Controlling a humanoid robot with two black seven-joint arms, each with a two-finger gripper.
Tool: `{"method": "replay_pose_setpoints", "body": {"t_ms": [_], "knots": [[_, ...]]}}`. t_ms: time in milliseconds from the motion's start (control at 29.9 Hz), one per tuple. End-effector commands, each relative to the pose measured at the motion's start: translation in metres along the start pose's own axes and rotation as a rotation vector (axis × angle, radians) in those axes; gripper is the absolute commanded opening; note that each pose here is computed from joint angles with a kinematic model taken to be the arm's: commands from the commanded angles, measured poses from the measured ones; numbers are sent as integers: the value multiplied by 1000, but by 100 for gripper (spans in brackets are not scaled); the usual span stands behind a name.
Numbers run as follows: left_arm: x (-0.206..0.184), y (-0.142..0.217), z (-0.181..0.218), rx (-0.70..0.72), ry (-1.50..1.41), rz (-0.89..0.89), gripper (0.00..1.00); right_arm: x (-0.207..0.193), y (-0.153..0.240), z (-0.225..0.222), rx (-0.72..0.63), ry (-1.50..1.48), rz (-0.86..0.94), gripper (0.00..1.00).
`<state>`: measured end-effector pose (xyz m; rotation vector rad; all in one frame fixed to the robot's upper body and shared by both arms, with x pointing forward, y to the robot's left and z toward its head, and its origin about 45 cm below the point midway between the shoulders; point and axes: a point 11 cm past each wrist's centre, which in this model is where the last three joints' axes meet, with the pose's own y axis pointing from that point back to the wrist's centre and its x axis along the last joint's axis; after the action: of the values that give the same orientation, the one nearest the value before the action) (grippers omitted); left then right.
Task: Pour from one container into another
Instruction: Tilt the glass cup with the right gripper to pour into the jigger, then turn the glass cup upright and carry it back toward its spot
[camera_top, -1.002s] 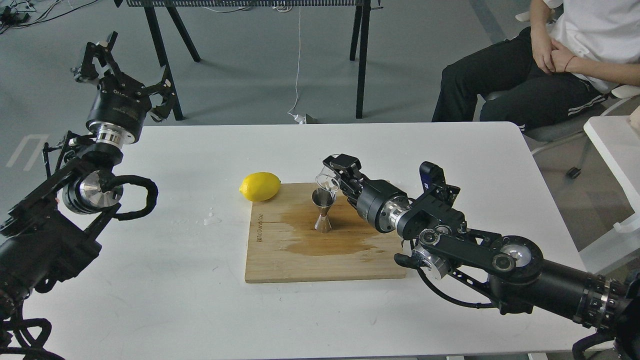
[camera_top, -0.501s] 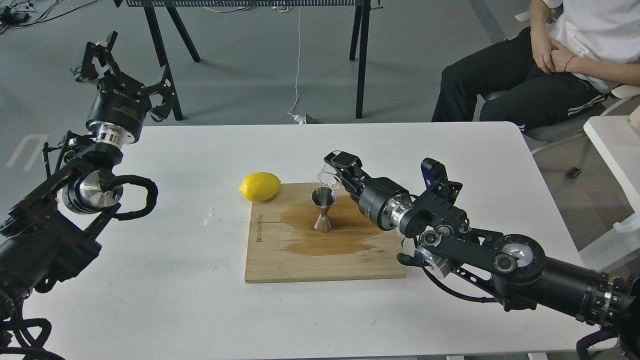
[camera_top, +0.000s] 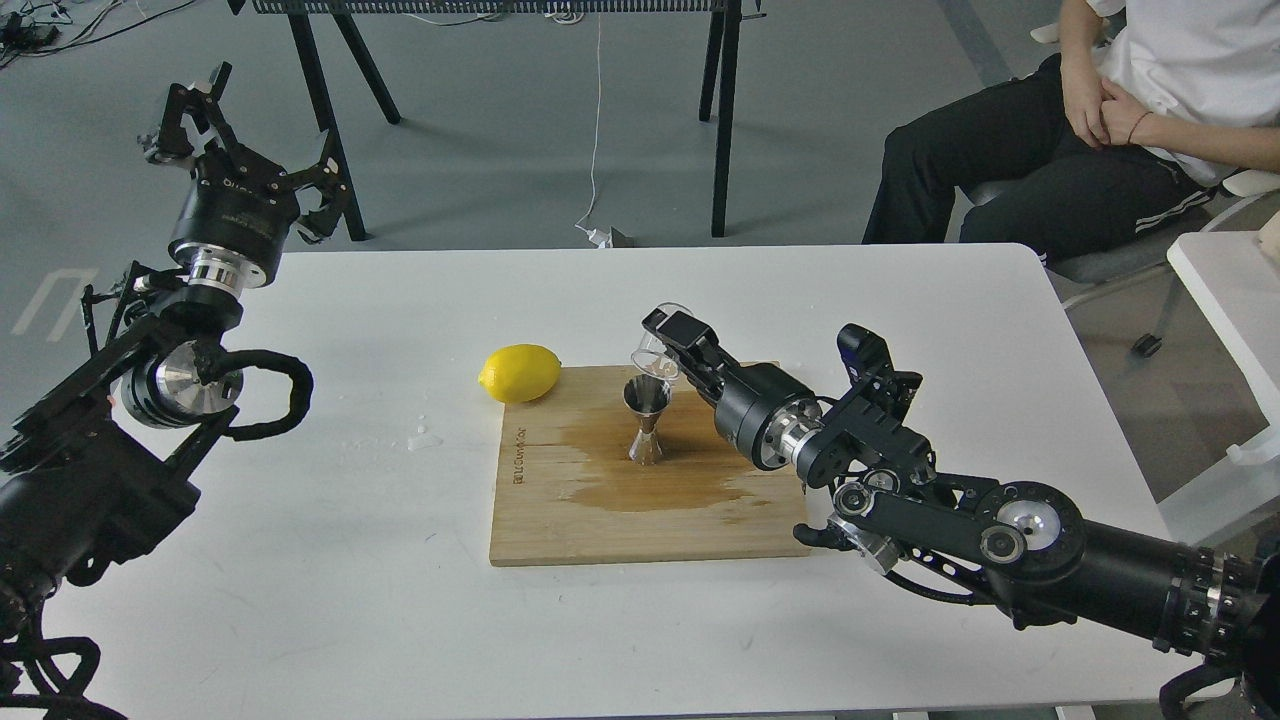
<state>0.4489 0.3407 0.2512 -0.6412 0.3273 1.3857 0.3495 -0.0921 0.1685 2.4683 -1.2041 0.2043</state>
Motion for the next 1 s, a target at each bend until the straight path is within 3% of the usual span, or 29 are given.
{"method": "replay_pose_setpoints", "body": {"t_ms": [0, 969], "knots": [[1, 1, -1, 2, 0, 2, 100, -1, -2, -6, 18, 4, -2, 30], [2, 3, -3, 3, 2, 6, 100, -6, -9, -10, 59, 166, -27, 30]]}}
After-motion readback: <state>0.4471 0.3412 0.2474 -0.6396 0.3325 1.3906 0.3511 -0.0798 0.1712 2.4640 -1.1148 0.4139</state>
